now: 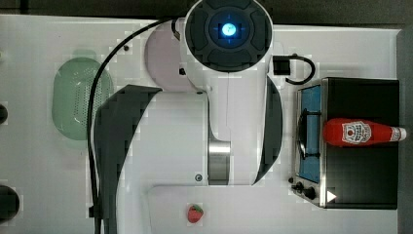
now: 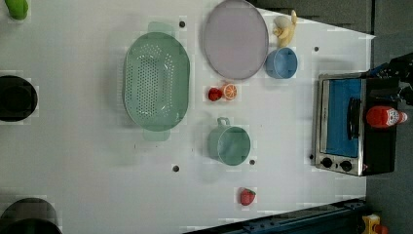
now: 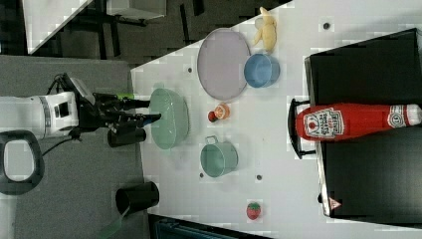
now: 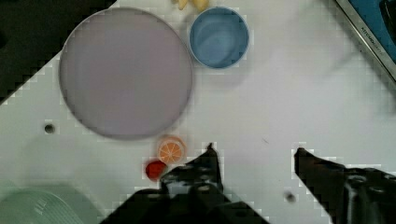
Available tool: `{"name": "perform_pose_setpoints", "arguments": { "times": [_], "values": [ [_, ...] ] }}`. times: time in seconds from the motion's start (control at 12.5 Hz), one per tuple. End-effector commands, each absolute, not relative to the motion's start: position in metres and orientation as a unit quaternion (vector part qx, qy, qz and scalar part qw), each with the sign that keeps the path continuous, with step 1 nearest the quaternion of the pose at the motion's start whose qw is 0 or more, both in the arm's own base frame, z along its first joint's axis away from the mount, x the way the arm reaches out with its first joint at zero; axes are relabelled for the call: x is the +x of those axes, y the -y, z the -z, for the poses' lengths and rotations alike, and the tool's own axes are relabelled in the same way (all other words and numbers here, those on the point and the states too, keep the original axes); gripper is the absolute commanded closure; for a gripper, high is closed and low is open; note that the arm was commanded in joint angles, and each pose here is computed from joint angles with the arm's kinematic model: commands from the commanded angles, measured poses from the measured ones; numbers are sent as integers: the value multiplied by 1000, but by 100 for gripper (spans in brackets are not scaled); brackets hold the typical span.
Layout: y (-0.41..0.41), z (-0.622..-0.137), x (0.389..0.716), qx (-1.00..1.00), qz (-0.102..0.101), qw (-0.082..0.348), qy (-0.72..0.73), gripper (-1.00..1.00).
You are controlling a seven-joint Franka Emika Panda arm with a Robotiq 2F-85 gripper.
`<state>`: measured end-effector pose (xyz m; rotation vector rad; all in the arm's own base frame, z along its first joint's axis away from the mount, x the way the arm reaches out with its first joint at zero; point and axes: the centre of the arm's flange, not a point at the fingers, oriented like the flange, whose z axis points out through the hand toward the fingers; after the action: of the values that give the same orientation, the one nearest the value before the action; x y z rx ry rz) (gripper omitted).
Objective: Pick Ketchup from oven and place it on table.
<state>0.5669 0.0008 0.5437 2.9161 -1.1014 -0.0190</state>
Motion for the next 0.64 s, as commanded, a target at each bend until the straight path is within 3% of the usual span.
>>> {"name": "perform_pose_setpoints", "arguments": {
  "times": [0.08,0.24,0.64],
  "values": [
    [35,-624,443,916,17,4,402,-58],
    [38,-624,443,915,16,3,404,-100],
    [98,-621,448,890,-6,-19,456,-100]
  ]
}}
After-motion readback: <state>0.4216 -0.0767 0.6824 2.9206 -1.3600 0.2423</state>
